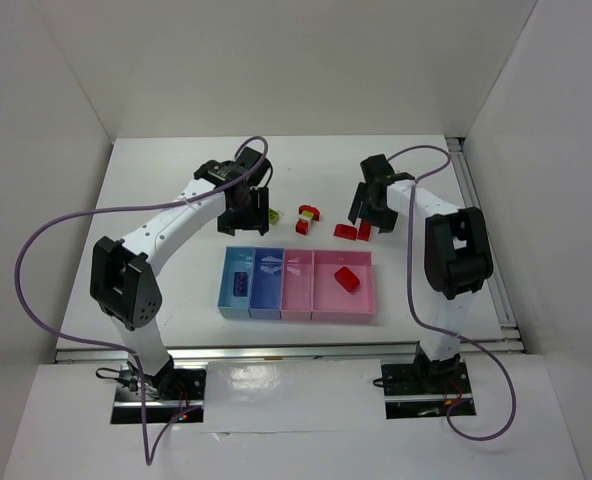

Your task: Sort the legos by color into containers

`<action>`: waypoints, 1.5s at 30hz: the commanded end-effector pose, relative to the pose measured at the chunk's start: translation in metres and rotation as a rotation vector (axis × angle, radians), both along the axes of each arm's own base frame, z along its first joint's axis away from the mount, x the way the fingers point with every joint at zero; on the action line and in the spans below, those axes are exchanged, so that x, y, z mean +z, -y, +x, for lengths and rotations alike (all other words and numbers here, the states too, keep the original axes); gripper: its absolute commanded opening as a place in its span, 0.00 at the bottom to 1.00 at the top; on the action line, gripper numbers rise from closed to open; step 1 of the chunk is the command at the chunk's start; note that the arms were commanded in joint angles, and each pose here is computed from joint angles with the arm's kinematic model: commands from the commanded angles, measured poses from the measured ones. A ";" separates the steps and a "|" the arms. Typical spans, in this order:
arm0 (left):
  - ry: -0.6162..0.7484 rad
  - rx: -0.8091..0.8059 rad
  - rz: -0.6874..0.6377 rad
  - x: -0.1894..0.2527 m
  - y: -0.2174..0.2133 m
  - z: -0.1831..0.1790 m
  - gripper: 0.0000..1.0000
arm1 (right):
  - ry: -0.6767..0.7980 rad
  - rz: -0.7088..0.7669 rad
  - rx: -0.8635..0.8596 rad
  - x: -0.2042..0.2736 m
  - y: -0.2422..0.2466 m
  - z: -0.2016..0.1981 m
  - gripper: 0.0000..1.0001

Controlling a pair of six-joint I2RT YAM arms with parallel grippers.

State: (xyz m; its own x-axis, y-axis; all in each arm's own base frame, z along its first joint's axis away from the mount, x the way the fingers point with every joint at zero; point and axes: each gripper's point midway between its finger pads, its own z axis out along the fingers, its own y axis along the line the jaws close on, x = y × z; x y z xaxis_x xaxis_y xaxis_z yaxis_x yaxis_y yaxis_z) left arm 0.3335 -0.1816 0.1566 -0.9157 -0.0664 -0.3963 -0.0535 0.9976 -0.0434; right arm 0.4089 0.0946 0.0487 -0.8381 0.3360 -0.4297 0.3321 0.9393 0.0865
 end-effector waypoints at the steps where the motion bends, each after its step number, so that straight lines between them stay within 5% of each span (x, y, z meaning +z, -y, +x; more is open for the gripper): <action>1: 0.019 -0.019 -0.014 0.009 0.005 0.005 0.78 | 0.121 0.047 -0.001 0.017 -0.007 0.033 0.79; 12: -0.005 -0.019 0.000 0.004 0.004 0.004 0.78 | 0.045 -0.017 -0.033 -0.017 0.003 0.030 0.66; 16: 0.000 -0.015 0.009 0.004 0.002 0.004 0.78 | 0.051 -0.034 -0.051 -0.015 0.007 0.029 0.49; 19: -0.005 -0.019 -0.001 0.004 0.004 0.003 0.78 | 0.125 -0.066 -0.091 0.019 0.014 0.032 0.36; 25: -0.019 -0.011 -0.029 0.001 0.006 0.003 0.76 | 0.286 -0.082 -0.050 0.117 0.017 0.009 0.29; 30: 0.010 -0.001 -0.041 0.009 0.003 0.013 0.75 | 0.349 -0.050 0.096 0.149 -0.023 -0.048 0.32; 41: 0.025 0.008 -0.040 0.012 -0.004 0.025 0.78 | 0.197 0.042 0.306 0.106 -0.081 -0.171 0.38; 45: 0.029 -0.004 -0.047 0.013 -0.002 0.026 0.78 | 0.148 0.000 0.354 0.089 -0.087 -0.183 0.59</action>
